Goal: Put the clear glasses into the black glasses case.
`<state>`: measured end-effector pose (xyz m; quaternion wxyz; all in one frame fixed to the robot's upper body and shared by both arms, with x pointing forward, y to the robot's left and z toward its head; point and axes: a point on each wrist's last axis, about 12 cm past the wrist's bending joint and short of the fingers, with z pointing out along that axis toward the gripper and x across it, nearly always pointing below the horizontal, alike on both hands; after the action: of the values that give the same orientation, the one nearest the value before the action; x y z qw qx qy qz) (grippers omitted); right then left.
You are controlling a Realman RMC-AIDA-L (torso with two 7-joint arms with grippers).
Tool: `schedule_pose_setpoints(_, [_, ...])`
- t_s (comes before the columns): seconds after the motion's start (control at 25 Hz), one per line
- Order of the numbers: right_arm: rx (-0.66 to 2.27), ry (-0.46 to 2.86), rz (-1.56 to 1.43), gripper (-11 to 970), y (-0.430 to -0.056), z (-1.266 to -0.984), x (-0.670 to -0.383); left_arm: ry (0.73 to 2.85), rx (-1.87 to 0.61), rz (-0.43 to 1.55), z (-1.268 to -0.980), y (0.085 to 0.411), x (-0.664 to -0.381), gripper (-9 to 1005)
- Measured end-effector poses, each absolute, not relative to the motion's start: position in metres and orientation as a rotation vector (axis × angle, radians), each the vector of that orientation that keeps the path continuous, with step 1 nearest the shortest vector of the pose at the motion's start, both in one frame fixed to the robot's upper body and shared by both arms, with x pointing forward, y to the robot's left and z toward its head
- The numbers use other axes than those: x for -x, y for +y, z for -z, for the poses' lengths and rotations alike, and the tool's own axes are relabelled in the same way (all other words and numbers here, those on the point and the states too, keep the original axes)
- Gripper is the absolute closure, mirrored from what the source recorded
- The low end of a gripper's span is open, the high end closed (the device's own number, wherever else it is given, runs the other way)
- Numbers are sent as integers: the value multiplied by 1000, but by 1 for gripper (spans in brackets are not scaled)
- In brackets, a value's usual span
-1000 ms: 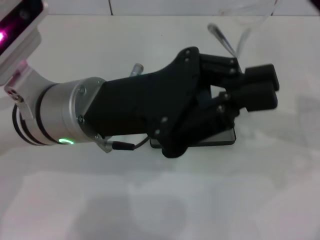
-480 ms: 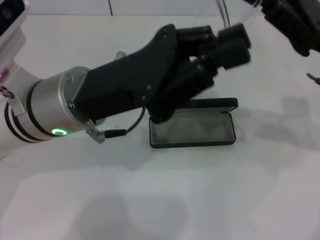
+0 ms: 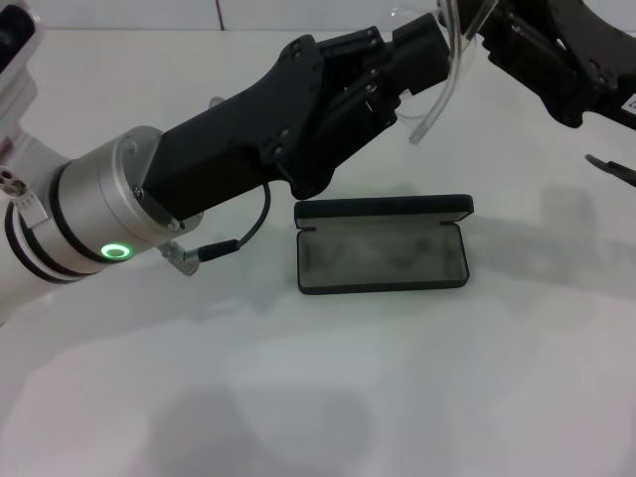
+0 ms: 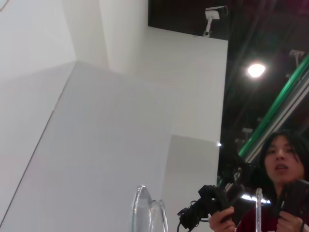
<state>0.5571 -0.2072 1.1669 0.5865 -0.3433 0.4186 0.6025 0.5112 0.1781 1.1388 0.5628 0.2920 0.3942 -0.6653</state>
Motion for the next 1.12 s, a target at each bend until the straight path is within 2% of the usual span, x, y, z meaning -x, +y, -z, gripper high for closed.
schedule_pose_setpoints(0.36, [725,936,-1380,864,-218,-1169,-556,944,-705,1564,-1136,178,-510,873])
schedule_pose_setpoints(0.64, [650,943,-1334,864,-229,-1168,-558,857,-864,1601,-1142,167,-500,872])
schedule_pose_setpoints(0.88, [667,1070,-1328,864,-212,-1158,-566,797,-927,1601,-1151,156,-499,872])
schedule_pose_setpoints(1.12, [719,1102,-1350,864,-201,-1155,-567,858,-863,1528,-1148,159,-508,872])
